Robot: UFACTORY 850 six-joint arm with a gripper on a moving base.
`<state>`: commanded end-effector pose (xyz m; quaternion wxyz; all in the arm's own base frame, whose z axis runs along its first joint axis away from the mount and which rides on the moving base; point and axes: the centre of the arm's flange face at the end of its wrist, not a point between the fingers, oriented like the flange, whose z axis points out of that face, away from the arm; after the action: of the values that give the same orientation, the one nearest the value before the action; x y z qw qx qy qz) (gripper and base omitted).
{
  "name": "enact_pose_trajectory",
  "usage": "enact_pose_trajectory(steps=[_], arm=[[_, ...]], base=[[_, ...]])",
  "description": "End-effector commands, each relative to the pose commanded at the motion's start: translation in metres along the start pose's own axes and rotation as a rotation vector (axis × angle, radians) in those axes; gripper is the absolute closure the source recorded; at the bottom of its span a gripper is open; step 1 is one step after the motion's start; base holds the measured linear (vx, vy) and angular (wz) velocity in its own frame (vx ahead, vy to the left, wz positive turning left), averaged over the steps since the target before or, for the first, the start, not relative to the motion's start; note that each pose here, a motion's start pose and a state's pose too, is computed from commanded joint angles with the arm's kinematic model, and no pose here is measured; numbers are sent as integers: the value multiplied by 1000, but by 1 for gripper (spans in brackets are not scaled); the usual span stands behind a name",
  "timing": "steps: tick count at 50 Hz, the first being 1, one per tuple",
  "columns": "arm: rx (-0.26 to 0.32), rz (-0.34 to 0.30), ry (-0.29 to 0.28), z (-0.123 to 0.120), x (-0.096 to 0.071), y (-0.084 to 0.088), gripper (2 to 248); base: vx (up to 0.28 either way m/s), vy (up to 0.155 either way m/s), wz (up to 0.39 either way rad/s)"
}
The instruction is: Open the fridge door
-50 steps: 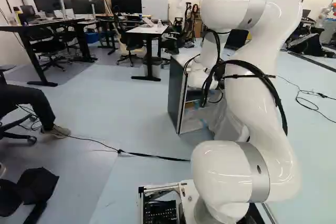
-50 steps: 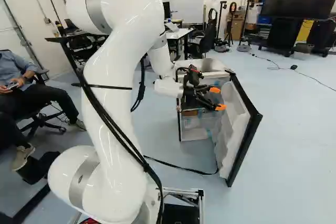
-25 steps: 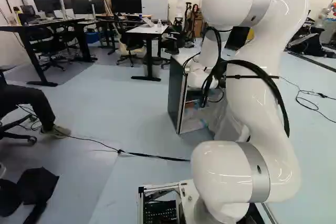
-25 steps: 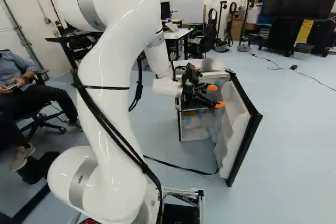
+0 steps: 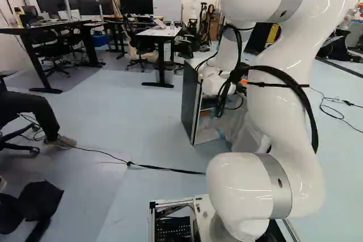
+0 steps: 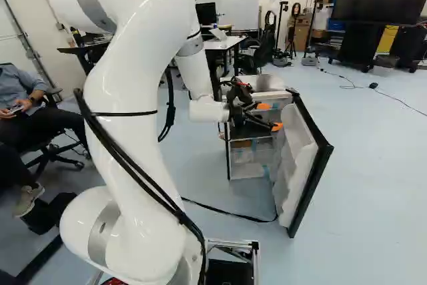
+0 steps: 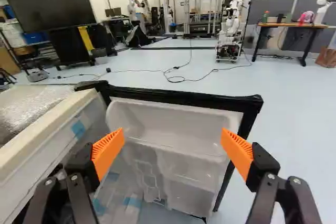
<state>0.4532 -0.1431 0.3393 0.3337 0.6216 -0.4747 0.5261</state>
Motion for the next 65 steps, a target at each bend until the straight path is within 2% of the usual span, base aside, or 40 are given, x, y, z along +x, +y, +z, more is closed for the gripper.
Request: enact_pose_trajectory(steps=[16,33,52,65], arm=[[149,-25,-13,-22,9,6,3],[339,-65,-34,-53,18,17,3],[580,-134,-64,-94,21,38,3],[724,-186,-84,-119,19,53,3]], base=[[0,0,0],[0,0,0],[0,0,0],[0,0,0]])
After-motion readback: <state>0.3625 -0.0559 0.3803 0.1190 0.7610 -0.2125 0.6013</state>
